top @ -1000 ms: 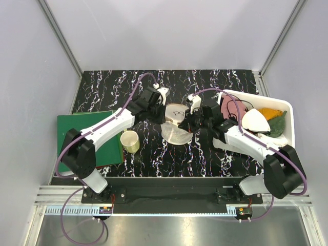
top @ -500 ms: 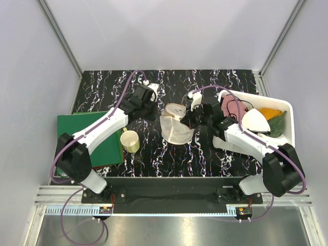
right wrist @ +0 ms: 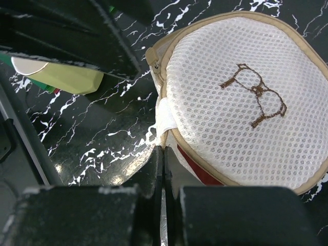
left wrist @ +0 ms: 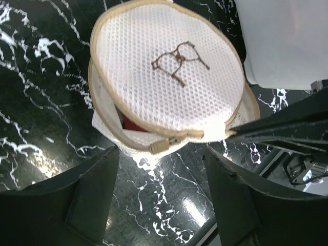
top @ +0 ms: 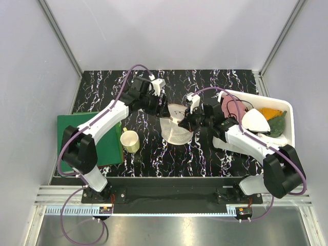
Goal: Place the bra in the laundry bag and zip it closed
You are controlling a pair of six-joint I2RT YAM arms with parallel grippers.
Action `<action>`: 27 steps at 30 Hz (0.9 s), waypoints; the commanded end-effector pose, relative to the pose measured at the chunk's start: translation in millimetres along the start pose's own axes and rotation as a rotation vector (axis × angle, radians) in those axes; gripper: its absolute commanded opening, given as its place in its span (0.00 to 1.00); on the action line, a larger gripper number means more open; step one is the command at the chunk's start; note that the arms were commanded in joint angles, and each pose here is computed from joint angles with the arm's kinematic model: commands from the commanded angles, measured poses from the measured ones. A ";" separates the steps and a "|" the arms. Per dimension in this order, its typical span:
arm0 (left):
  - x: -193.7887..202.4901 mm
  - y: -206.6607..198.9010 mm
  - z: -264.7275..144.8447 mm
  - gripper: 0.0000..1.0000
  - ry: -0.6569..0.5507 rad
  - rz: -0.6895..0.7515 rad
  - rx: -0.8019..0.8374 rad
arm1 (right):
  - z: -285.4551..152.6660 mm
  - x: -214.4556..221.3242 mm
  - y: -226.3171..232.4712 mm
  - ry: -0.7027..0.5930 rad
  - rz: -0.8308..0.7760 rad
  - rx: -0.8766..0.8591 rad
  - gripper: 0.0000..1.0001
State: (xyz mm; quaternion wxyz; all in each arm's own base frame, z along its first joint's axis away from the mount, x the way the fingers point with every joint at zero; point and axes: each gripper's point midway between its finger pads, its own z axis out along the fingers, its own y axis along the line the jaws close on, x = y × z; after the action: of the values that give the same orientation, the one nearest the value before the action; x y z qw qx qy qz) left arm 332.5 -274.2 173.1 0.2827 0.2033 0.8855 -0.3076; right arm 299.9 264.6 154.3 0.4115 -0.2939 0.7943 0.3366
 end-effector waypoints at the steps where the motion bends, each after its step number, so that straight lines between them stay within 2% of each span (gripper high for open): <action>1: -10.7 -14.2 5.5 0.72 0.042 0.058 0.120 | -7.4 -27.8 11.0 -0.084 -0.048 -0.051 0.00; 4: -10.5 -17.9 11.0 0.70 0.070 0.065 0.163 | -7.9 -28.3 11.0 -0.085 -0.047 -0.051 0.00; 8: -5.3 -16.3 13.5 0.63 0.086 0.060 0.161 | -10.1 -27.6 9.9 -0.088 -0.047 -0.047 0.00; 18: -4.3 -17.6 5.1 0.33 0.072 0.065 0.130 | -10.8 -26.8 6.5 -0.086 -0.038 -0.040 0.00; 23: -3.1 -10.5 -0.6 0.24 0.056 0.068 0.071 | -10.2 -25.3 5.3 -0.082 -0.033 -0.040 0.00; 27: -8.3 -8.5 -5.8 0.22 0.031 0.077 0.030 | -9.5 -23.7 5.0 -0.078 -0.026 -0.040 0.00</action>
State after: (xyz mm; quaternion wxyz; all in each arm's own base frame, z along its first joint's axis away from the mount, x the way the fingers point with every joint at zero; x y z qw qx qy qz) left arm 328.5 -282.9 160.6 0.2313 0.2463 0.8840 -0.3230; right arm 300.7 261.9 160.4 0.4151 -0.2933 0.7885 0.3462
